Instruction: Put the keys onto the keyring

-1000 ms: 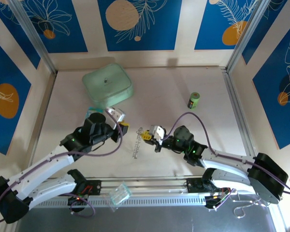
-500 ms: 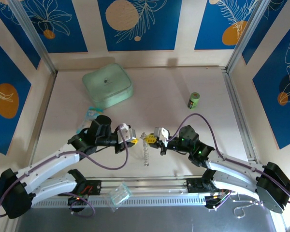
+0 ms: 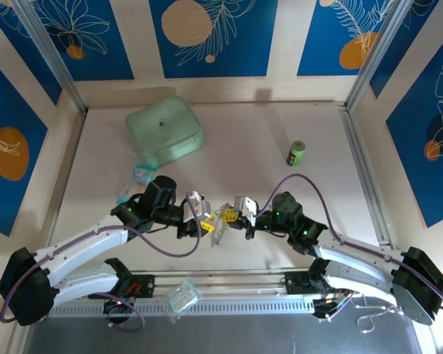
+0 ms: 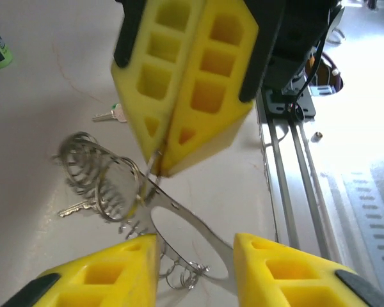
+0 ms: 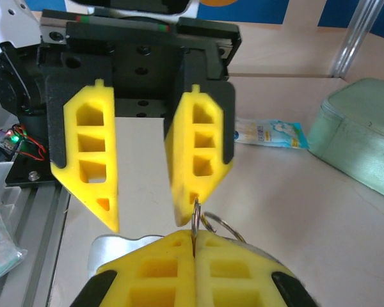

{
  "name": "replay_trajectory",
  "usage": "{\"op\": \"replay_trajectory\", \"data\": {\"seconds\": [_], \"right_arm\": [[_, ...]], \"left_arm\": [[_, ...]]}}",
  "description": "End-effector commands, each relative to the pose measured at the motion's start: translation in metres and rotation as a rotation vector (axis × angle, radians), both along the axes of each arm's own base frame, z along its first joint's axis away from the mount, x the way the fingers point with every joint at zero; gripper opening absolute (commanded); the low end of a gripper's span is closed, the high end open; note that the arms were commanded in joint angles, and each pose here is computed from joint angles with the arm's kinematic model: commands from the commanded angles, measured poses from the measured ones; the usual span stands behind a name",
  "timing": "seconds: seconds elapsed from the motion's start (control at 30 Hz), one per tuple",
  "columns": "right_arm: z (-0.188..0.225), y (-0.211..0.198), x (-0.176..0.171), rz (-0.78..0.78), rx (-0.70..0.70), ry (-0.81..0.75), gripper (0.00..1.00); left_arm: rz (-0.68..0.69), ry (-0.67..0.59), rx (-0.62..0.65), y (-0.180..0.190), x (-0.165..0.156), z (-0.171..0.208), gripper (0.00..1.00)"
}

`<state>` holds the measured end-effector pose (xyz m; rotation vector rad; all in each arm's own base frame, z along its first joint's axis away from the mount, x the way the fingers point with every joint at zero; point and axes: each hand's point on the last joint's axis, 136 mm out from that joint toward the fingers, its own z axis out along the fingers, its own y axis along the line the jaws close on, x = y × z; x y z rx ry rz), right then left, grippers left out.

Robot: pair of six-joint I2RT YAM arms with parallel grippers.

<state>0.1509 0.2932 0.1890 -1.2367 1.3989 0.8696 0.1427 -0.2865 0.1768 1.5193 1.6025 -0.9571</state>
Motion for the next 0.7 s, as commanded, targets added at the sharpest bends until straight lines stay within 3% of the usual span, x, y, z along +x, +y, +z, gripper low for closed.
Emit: {"op": "replay_trajectory", "data": {"seconds": [0.0,0.3,0.67], "right_arm": [[0.0277,0.0044,-0.0042,0.026,0.061,-0.041,0.0],[0.0295,0.0069,-0.0083,0.044,0.059,-0.045,0.0],[0.0289,0.0093,-0.0118,0.063,0.051,-0.039,0.0]], "left_arm": [[-0.022,-0.025,-0.07,-0.0062,-0.0001,0.0167,0.39],[-0.034,-0.031,-0.104,-0.009,-0.001,0.0208,0.44],[-0.067,-0.025,-0.102,-0.0085,-0.0071,0.0207,0.21]]}}
